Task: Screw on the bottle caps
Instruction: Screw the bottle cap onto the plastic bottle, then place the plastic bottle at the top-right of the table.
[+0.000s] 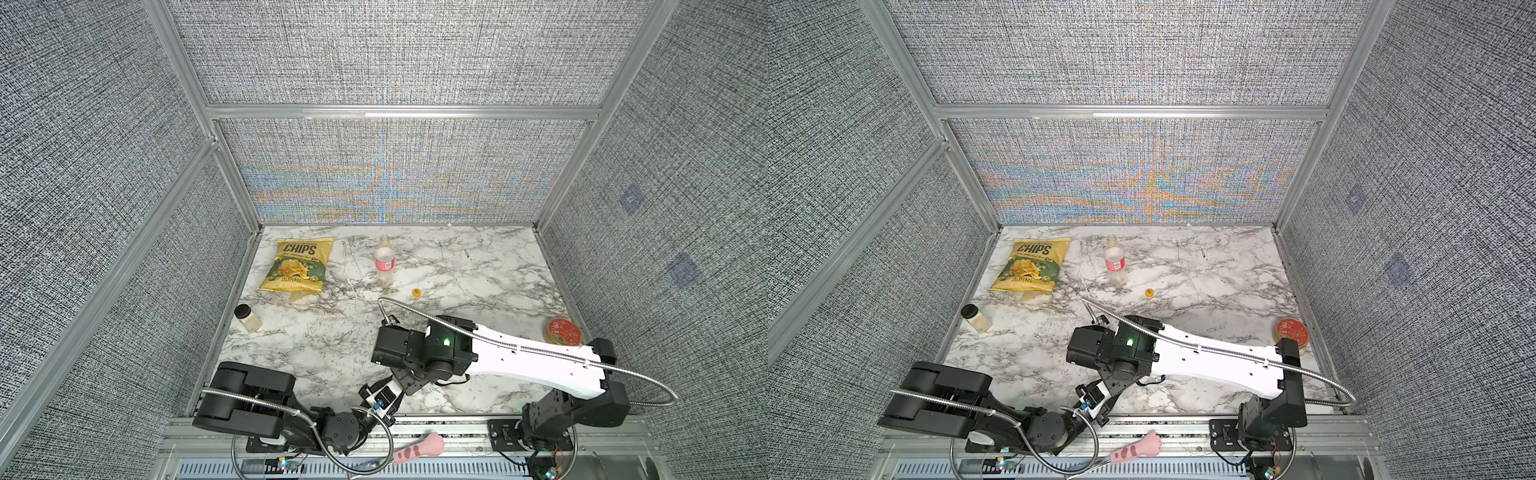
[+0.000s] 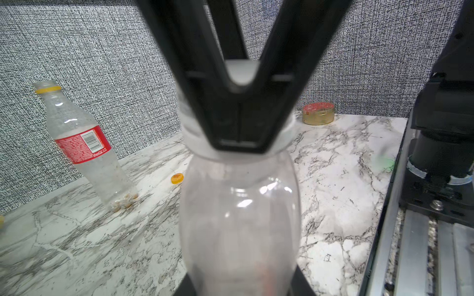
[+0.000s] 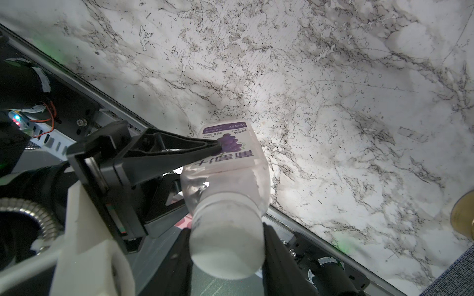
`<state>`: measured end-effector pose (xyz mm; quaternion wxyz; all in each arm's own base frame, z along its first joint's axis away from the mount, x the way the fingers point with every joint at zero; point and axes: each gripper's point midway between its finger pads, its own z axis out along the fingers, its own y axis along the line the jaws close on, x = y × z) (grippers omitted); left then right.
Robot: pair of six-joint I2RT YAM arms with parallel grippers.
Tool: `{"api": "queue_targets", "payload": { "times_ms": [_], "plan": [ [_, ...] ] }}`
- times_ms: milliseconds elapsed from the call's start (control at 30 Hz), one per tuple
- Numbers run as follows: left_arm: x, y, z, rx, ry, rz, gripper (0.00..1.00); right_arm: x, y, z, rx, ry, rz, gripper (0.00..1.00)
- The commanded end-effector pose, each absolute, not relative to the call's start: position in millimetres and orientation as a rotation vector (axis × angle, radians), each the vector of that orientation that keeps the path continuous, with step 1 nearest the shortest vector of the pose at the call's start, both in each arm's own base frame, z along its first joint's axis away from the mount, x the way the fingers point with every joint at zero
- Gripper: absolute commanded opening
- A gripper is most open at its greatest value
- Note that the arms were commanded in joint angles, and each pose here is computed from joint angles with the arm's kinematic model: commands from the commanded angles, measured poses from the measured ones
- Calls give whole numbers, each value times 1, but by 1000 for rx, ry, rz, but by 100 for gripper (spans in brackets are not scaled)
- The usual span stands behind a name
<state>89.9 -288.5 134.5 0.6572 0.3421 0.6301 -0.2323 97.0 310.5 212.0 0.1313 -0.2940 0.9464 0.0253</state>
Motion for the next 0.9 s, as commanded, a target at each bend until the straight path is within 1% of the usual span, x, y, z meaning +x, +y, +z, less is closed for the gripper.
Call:
{"api": "queue_targets", "payload": {
  "times_ms": [0,100,233,367,467,533,767,867],
  "plan": [
    [80,-297,152,778,1368,-611,32,115,338,230,-723,2658,221,28],
    [80,-297,152,777,1366,-610,32,112,331,235,-789,2652,205,34],
    [80,-296,153,771,1362,-609,33,107,321,227,-842,2681,151,34],
    [80,-296,153,771,1363,-607,33,103,327,221,-862,2691,184,36],
    [80,-296,153,771,1364,-606,34,104,329,224,-862,2678,195,36],
    [81,-296,152,769,1366,-603,38,105,329,225,-864,2674,202,36],
    [81,-297,152,769,1366,-591,54,105,328,225,-867,2666,185,35],
    [81,-297,152,768,1365,-589,66,108,326,225,-864,2658,162,34]
  ]
}}
